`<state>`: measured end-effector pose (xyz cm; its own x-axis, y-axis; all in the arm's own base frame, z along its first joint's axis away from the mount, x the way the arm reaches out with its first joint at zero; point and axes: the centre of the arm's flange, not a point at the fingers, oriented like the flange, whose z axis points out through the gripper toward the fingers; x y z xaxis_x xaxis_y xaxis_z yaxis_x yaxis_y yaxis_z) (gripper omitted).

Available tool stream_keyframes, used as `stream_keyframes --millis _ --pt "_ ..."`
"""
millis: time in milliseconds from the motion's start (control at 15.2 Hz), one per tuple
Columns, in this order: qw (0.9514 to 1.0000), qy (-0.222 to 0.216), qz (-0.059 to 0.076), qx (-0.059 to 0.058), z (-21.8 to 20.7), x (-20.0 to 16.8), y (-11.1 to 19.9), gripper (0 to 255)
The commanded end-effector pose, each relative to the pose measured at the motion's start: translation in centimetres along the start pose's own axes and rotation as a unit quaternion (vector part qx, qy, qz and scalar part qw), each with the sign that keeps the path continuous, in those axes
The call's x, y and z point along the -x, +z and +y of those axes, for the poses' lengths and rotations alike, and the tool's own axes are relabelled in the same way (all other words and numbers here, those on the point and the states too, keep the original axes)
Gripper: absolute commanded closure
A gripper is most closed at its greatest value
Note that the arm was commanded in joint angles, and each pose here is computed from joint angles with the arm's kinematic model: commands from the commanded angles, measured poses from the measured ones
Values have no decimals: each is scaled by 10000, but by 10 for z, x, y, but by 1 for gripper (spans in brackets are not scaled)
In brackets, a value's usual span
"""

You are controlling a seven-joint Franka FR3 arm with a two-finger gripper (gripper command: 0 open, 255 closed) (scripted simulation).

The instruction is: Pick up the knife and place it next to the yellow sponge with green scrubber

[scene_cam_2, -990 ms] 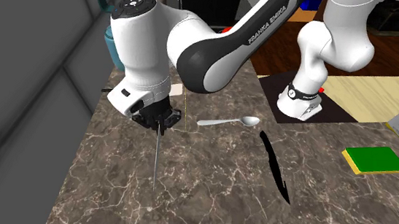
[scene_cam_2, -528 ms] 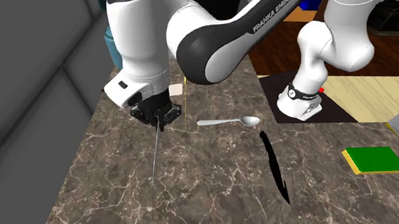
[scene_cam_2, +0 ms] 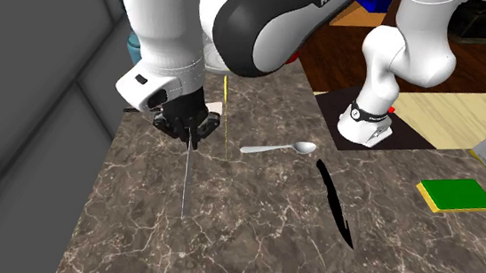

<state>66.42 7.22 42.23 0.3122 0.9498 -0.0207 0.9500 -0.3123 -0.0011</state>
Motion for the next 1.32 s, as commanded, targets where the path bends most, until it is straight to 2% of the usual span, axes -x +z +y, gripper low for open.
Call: stream_keyframes --millis 0,660,1254 --pt "10000 0 -1 -2 0 1 -9 255" --pt "10000 0 -1 -2 0 2 -59 255" --pt "10000 0 -1 -2 -103 -56 -60 255"
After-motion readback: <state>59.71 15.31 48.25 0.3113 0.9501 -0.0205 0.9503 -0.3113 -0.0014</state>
